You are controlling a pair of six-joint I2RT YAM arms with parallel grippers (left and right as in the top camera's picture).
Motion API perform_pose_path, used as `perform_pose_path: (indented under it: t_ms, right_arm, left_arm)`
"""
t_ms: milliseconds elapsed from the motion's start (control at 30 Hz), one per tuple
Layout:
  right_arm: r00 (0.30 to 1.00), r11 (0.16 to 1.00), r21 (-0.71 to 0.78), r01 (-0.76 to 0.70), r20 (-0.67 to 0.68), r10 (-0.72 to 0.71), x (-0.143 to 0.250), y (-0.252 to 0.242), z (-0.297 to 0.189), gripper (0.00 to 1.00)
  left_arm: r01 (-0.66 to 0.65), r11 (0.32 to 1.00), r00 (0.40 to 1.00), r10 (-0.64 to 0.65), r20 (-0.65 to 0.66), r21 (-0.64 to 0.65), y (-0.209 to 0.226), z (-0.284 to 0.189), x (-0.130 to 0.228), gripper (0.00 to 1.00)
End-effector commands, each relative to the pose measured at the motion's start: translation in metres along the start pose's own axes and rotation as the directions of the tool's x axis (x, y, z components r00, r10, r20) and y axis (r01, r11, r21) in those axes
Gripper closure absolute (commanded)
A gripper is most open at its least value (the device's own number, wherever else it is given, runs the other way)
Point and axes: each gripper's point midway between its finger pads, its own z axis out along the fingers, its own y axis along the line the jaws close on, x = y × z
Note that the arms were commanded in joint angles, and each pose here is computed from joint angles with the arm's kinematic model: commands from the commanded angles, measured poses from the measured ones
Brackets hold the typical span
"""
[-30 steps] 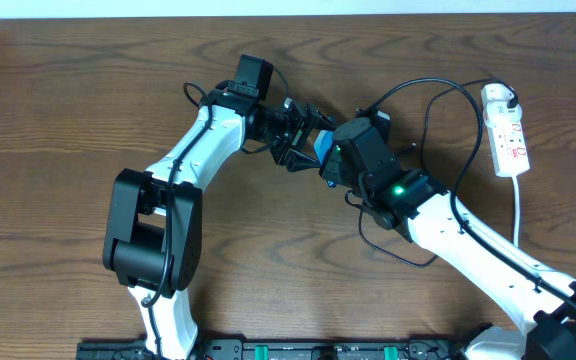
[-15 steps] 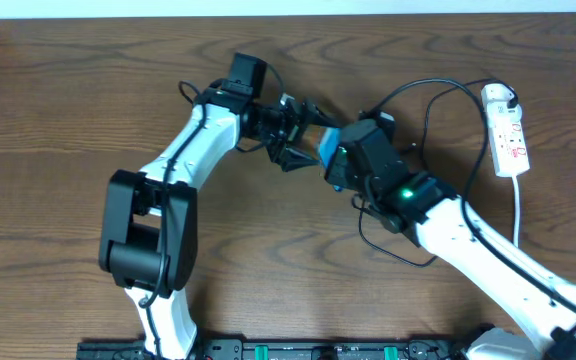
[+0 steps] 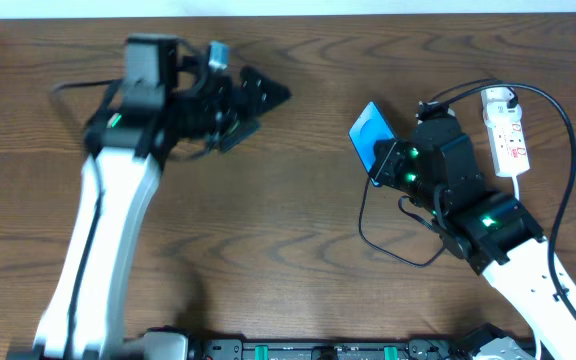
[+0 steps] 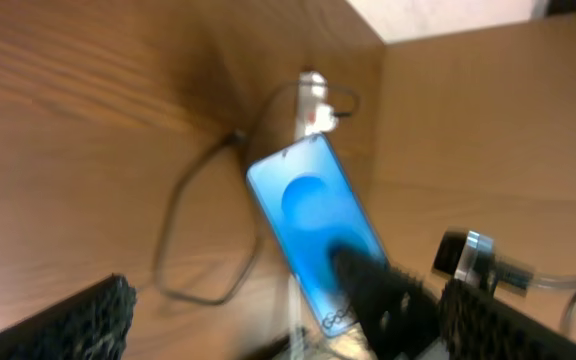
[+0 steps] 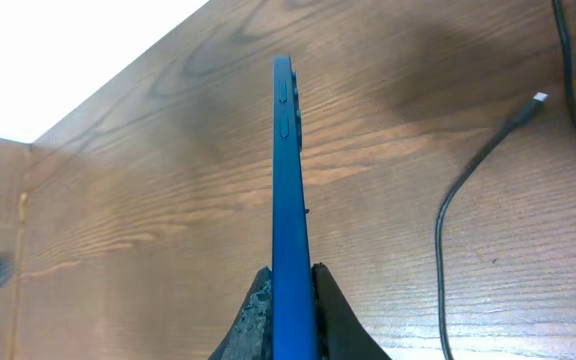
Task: Plug charger to phone and switch on socket
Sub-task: 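Release the phone from the left gripper and pull the left arm back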
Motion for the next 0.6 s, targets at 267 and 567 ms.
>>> perform_pose_path:
  t_ms: [267, 567]
  right_arm:
    - [0.997, 0.931, -0.362, 0.049, -0.039, -0.067, 0.03, 0.037, 0.013, 0.99]
    - [0.995, 0.825, -0.56, -0.082, 0.001, 0.099, 0.035, 0.034, 0.023, 0.99]
  left_arm:
    - [-0.152, 0.863, 0.813, 0.386, 0.435, -0.482, 0.018, -0.173, 0.076, 0.03]
    - [0.025, 0.878, 0.729, 0.312, 0.609, -0.479, 0.086, -0.2, 0.137, 0.02]
